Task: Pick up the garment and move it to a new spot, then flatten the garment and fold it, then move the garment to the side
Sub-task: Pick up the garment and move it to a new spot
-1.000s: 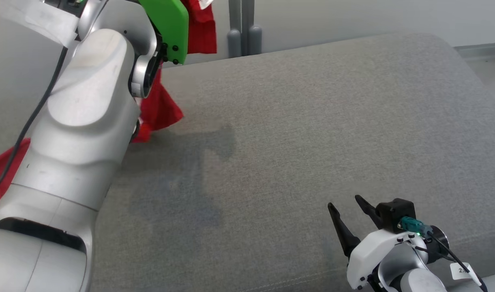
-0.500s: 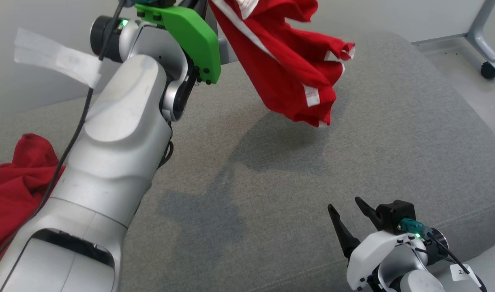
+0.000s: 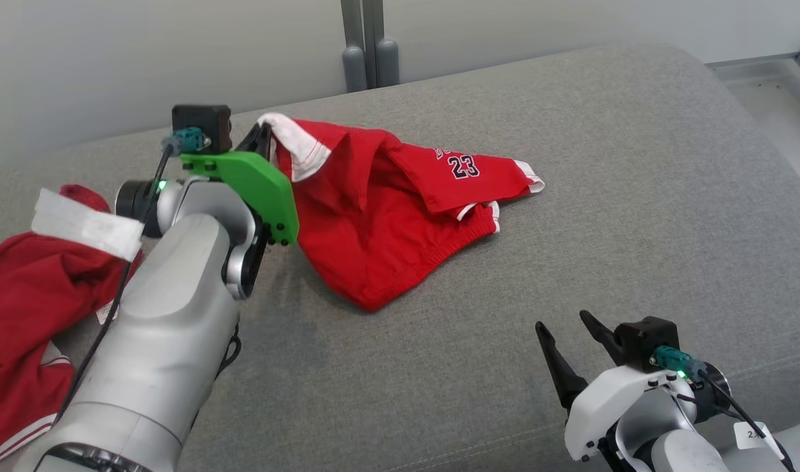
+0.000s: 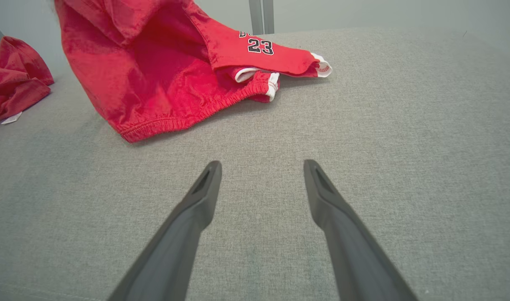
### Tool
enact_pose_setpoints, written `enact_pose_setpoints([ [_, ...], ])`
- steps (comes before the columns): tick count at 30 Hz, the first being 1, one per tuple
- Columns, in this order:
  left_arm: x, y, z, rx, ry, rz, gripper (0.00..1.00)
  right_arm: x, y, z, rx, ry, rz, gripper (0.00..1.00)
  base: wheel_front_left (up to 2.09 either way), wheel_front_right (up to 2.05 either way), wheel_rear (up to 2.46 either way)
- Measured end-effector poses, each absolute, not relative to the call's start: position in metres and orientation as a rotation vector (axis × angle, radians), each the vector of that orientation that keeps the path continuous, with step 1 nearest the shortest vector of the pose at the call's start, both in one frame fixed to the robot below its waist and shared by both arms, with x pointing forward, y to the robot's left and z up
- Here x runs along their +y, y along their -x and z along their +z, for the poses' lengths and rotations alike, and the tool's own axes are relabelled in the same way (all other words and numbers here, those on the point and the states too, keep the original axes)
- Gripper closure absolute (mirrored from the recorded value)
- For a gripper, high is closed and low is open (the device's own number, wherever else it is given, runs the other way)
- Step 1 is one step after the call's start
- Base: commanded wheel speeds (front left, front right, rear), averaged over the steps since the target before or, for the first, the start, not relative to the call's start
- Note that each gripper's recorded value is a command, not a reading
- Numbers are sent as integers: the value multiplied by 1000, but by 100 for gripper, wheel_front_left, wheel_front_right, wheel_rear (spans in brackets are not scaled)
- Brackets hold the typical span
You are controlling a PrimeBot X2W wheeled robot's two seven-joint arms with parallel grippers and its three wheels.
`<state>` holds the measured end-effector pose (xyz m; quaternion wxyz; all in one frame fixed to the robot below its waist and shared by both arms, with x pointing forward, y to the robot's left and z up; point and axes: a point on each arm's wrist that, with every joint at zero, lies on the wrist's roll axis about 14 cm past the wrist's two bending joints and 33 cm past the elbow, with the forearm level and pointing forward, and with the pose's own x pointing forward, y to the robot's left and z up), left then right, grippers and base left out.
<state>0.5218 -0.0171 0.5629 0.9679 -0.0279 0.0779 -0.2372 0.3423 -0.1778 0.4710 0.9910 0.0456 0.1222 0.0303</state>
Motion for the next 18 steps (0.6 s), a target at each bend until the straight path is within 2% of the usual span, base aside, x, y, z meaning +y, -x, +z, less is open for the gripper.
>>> enact_pose_setpoints([
  [3,6,-519,533,222,73,-417,100,-176,-345,470,249,-91,69,0,0,0,0],
  [4,12,-518,525,241,77,-400,81,-175,-346,470,250,-91,70,0,0,0,0],
  [5,18,-517,519,255,85,-383,53,-175,-347,470,250,-90,72,0,0,0,0],
  [6,23,-516,512,269,92,-368,7,-174,-349,470,249,-89,74,0,0,0,0],
  [7,28,-515,506,280,101,-355,0,-174,-351,471,247,-88,77,0,0,0,0],
  [13,54,-504,476,350,181,-277,0,-171,-357,471,244,-94,87,0,0,0,0],
  [16,58,-500,478,316,237,-278,0,-171,-358,471,244,-95,88,0,0,0,0],
  [18,71,-499,481,277,323,-219,0,-170,-359,472,238,-95,92,0,0,0,0],
])
